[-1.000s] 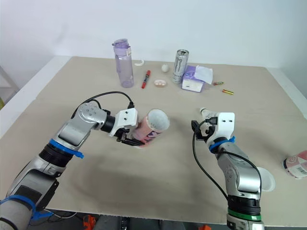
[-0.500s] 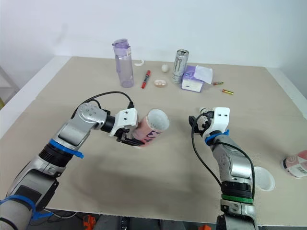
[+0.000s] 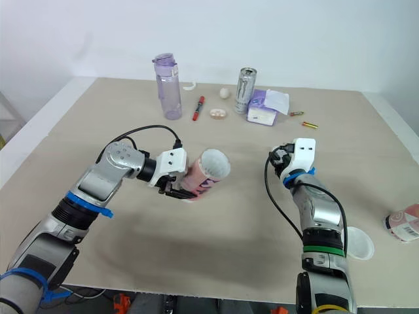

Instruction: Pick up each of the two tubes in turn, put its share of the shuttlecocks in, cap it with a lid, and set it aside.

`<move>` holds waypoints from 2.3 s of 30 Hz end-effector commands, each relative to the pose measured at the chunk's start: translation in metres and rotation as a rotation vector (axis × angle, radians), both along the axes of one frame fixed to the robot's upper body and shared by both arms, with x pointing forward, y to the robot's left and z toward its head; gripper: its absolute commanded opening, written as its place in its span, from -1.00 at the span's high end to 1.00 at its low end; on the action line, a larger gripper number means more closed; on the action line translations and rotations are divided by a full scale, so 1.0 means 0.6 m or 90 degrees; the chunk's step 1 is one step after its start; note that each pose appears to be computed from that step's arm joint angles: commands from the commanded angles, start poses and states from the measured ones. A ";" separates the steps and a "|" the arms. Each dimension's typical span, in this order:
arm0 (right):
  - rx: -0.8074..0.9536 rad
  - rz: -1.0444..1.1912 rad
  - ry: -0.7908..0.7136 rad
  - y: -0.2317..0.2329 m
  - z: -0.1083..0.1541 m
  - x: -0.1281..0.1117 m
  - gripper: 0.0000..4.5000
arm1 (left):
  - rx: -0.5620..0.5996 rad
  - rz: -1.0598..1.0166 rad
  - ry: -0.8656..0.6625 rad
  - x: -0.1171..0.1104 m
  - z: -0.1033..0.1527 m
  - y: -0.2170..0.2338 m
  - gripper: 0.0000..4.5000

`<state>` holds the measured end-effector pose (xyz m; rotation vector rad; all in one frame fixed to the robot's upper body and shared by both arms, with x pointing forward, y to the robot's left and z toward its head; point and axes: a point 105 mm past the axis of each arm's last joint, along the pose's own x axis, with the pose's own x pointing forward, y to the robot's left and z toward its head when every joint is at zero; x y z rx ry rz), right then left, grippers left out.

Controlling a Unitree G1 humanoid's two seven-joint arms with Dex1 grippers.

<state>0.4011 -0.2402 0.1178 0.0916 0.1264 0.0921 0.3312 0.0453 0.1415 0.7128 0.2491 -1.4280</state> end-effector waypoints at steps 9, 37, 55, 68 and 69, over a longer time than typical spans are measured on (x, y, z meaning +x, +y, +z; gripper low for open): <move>-0.129 0.072 -0.126 -0.008 0.090 -0.005 0.97 | 0.019 0.015 0.008 0.002 -0.018 0.005 -0.39; -0.783 0.823 -0.410 0.199 0.213 -0.200 0.84 | 0.010 0.016 0.007 0.014 -0.005 0.004 -0.39; -0.489 0.774 -0.284 0.167 0.279 -0.191 -0.92 | 0.016 0.011 0.010 0.011 -0.009 0.003 -0.39; -0.587 0.906 -0.145 0.216 0.232 -0.174 0.86 | 0.008 0.002 0.009 0.010 -0.006 -0.007 -0.39; -0.586 0.910 -0.142 0.219 0.231 -0.173 0.88 | 0.008 0.002 0.009 0.009 -0.007 -0.008 -0.39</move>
